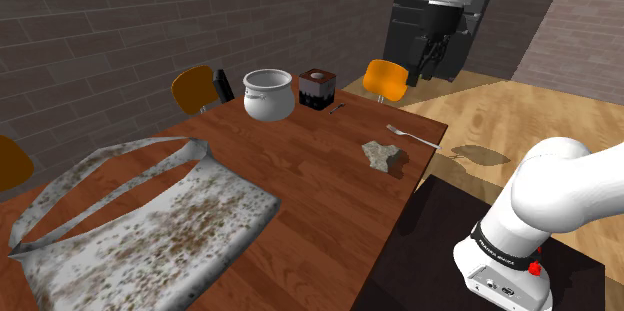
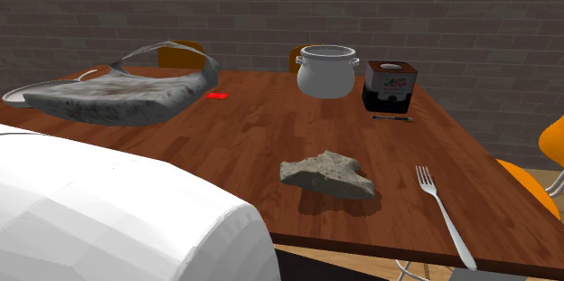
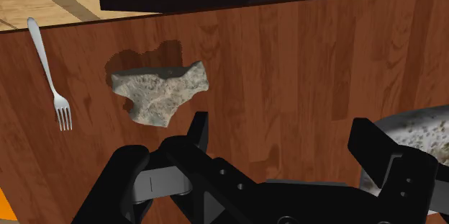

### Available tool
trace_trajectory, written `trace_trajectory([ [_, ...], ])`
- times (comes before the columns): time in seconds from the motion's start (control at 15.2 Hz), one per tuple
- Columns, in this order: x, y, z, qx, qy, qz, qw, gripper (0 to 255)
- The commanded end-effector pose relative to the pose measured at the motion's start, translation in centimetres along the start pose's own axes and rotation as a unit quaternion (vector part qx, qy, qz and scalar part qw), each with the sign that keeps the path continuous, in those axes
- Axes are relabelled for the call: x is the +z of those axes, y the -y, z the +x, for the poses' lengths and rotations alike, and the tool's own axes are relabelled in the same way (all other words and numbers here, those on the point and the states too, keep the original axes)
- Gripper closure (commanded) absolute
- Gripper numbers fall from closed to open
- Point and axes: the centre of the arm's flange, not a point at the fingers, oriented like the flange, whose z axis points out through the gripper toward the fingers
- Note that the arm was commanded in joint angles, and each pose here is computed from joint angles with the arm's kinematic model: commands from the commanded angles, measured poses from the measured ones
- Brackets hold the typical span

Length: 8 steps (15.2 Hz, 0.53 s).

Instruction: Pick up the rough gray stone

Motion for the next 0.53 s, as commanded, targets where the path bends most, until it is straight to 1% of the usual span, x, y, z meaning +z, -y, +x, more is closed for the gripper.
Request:
trace_trajectory([
  [0.0,0.0,0.0,0.0,0.0,0.0,0.0,1.0,0],
  [0.2,3.9,-0.1,0.7,0.023,-0.002,-0.017,0.9996,0],
  [0.46,9.0,-0.4,1.5,0.055,-0.005,-0.039,0.9977,0],
])
